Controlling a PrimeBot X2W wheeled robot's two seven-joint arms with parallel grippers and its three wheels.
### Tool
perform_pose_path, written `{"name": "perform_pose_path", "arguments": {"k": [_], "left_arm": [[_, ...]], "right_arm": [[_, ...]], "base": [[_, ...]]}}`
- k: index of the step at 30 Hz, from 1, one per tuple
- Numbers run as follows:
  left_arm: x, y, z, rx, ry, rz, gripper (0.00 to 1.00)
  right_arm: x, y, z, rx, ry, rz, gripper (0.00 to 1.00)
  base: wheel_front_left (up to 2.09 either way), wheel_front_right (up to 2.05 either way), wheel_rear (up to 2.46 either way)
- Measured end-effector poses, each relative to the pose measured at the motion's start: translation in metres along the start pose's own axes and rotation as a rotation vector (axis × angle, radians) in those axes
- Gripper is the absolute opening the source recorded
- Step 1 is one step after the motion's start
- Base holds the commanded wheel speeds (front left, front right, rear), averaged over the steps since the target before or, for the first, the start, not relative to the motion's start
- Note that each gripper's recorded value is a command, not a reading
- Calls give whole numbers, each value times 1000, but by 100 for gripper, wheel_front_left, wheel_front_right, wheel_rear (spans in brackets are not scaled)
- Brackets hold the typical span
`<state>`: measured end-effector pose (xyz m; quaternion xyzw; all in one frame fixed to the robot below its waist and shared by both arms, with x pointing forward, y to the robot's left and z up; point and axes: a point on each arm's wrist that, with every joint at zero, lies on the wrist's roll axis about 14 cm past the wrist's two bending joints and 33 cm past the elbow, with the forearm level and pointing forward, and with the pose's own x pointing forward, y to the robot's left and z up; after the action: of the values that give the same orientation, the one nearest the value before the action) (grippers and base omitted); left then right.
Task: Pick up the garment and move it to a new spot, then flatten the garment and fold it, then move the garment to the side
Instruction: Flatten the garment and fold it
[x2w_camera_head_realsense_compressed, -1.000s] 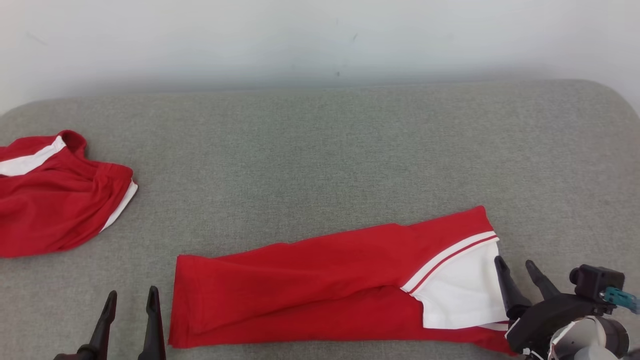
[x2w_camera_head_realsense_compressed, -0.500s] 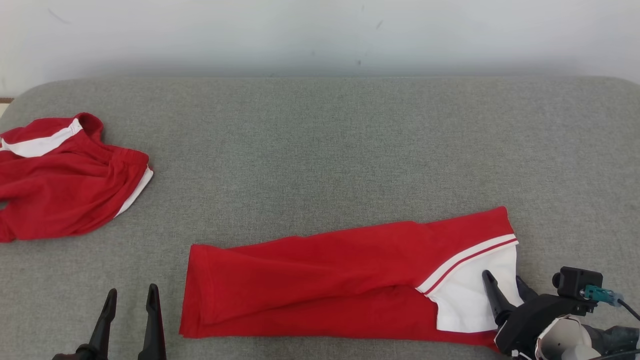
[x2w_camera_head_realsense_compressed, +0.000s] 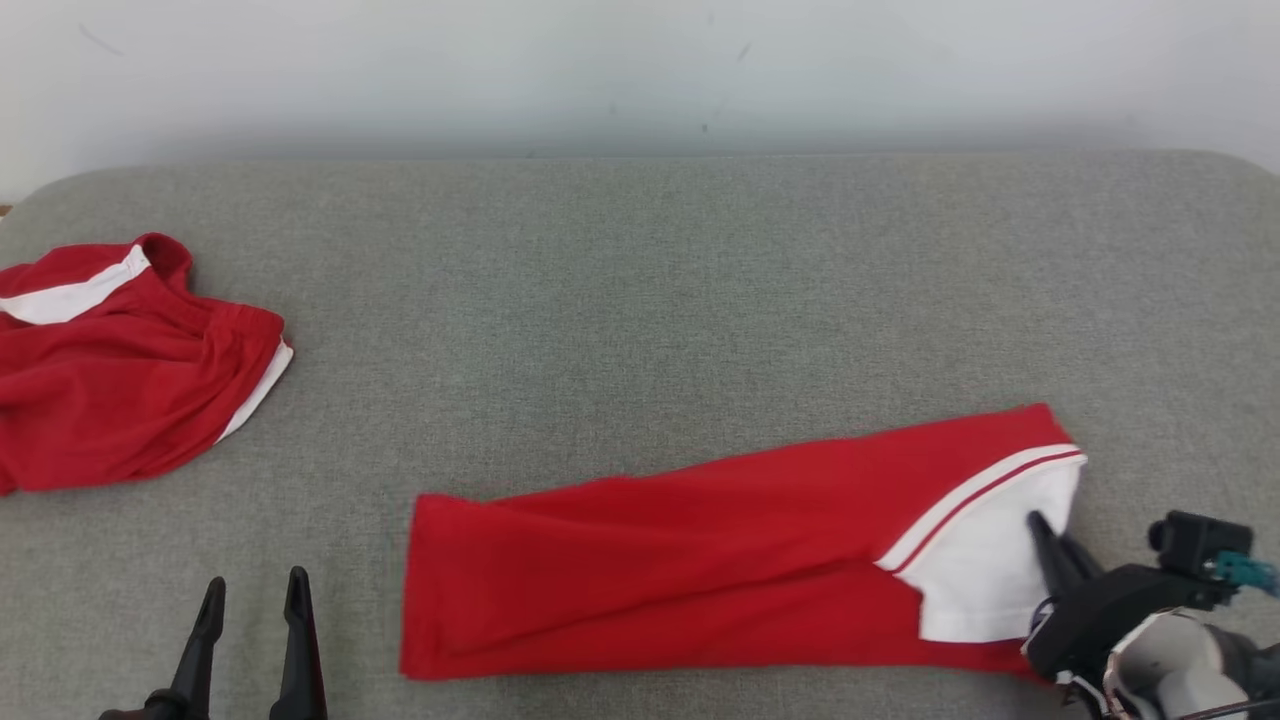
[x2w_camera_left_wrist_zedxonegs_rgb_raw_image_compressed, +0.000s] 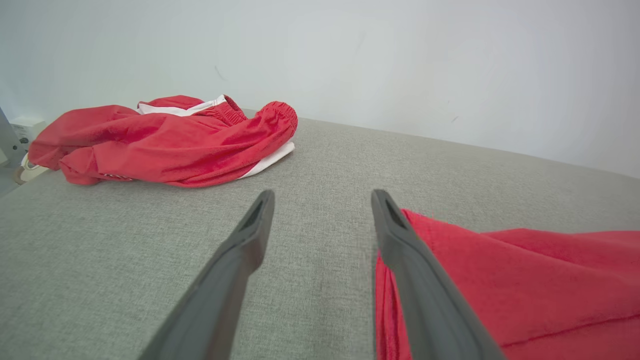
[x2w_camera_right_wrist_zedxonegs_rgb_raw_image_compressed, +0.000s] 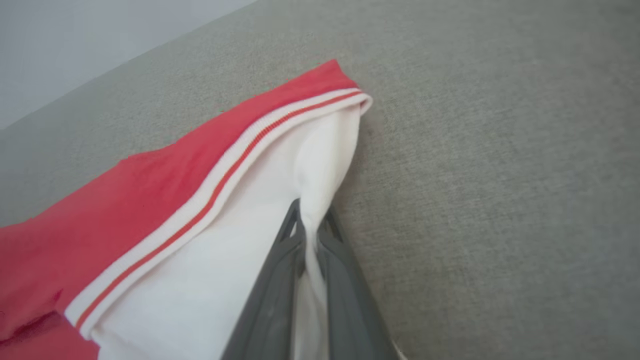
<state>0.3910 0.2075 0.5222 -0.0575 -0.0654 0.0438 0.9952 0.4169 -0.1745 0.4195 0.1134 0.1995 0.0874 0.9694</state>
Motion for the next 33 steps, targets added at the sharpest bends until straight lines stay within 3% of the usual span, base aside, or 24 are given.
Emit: {"name": "perform_pose_path", "arguments": {"k": [7,12,24,33], "left_arm": [[0,-6,0,-10,-1,-14,100],[0,-11,-1,-18,-2,-25,100],[-4,-21,6,-31,-19,-51,100],[-12,-15,11,-30,-30,-35,100]], "right_arm": [[-14,-45,29,-38,-73,-106,0],[-22,-45,49,-34,-122,-103,0],[-39,40,85,67,-200,161,0],[-52,126,77,164,-137,425,0]], "base": [[0,0,0],[0,0,0],[0,0,0],[0,0,0]]}}
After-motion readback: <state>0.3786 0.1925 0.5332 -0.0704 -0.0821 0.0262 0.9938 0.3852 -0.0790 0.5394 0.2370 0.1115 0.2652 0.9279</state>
